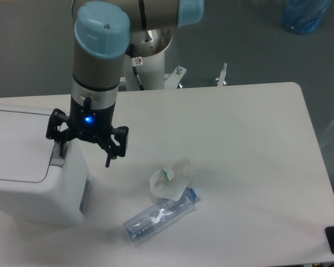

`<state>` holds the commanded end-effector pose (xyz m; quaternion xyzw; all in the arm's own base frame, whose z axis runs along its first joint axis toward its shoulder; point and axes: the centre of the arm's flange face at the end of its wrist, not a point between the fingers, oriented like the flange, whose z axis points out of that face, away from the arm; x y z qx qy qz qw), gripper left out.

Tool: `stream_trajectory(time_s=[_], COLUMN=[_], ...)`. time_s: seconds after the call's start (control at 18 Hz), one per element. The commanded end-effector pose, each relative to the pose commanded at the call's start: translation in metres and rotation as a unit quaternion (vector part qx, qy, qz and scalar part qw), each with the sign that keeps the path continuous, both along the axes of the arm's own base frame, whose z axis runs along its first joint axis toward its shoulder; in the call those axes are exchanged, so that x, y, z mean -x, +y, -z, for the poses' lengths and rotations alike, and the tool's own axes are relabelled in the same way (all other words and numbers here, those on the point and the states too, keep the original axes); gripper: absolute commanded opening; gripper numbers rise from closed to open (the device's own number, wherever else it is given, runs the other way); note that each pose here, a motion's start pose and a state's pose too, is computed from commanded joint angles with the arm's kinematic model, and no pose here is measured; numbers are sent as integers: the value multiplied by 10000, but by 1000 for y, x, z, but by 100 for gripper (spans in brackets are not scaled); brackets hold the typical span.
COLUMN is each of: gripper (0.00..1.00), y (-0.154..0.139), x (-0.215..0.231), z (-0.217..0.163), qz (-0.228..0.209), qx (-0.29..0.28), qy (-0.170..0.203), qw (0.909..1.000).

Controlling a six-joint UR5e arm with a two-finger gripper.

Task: Open the trash can
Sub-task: 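Lift the lid edge with the gripper and pull back from the can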

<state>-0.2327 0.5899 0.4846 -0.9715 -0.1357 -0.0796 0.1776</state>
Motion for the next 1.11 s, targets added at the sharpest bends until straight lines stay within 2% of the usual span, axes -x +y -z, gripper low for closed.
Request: stream_trajectory(time_s=[0.5,0.61,0.78,0.89,1.11], gripper=[100,100,100,100,100], y=[0,-4,-19,-25,-38], x=[1,13,62,98,149], z=[-14,-15,-11,6,32], qz=[-1,-30,-342,-473,-661], qx=[-105,-130,-184,-187,260], qy=[80,124,203,324,1009], qw=[9999,9998,9990,9982,9924])
